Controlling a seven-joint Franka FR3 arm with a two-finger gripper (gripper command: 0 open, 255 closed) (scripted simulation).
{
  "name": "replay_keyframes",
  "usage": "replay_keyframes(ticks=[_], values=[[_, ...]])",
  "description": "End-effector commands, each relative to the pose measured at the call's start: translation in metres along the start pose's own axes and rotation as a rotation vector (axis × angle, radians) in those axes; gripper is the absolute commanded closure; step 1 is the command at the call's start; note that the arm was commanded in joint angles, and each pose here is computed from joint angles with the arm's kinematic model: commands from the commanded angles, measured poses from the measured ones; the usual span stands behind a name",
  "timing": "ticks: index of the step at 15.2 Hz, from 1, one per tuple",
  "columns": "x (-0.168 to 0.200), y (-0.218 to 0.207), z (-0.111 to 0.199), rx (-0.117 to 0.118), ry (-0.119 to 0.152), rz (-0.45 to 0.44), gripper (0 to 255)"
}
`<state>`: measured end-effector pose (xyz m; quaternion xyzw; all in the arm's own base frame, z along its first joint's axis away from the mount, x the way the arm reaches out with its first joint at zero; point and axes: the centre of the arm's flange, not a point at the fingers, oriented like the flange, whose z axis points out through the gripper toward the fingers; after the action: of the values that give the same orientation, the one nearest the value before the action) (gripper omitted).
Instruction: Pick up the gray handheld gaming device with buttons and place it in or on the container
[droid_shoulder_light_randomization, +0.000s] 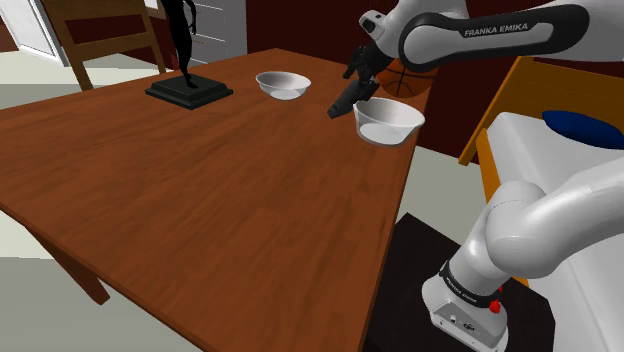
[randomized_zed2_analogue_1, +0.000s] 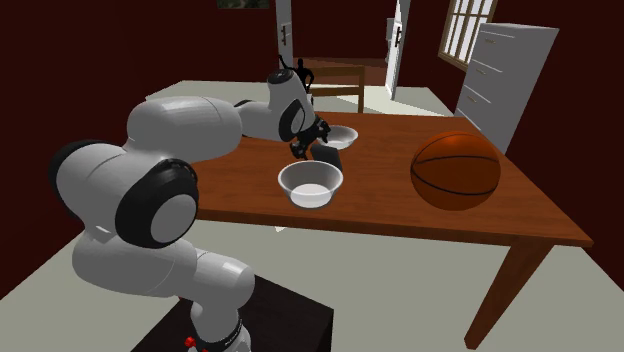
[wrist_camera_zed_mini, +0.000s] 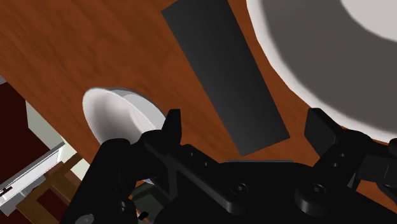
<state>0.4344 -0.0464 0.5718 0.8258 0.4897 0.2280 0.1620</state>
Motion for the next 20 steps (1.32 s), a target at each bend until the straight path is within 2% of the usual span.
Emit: replay_keyframes(ticks=[1, 3, 4, 12, 20], values=[[-0.001, -0.002, 0.005, 0.01, -0.006, 0.0, 0], [-0.001, -0.002, 0.005, 0.01, -0.006, 0.0, 0], [0.0, -0.002, 0.005, 0.01, -0.006, 0.0, 255], [0.001, -0.004, 0.007, 0.01, -0.006, 0.0, 255], [0.007, 0.016, -0.026, 0.01, -0.006, 0.0, 255]])
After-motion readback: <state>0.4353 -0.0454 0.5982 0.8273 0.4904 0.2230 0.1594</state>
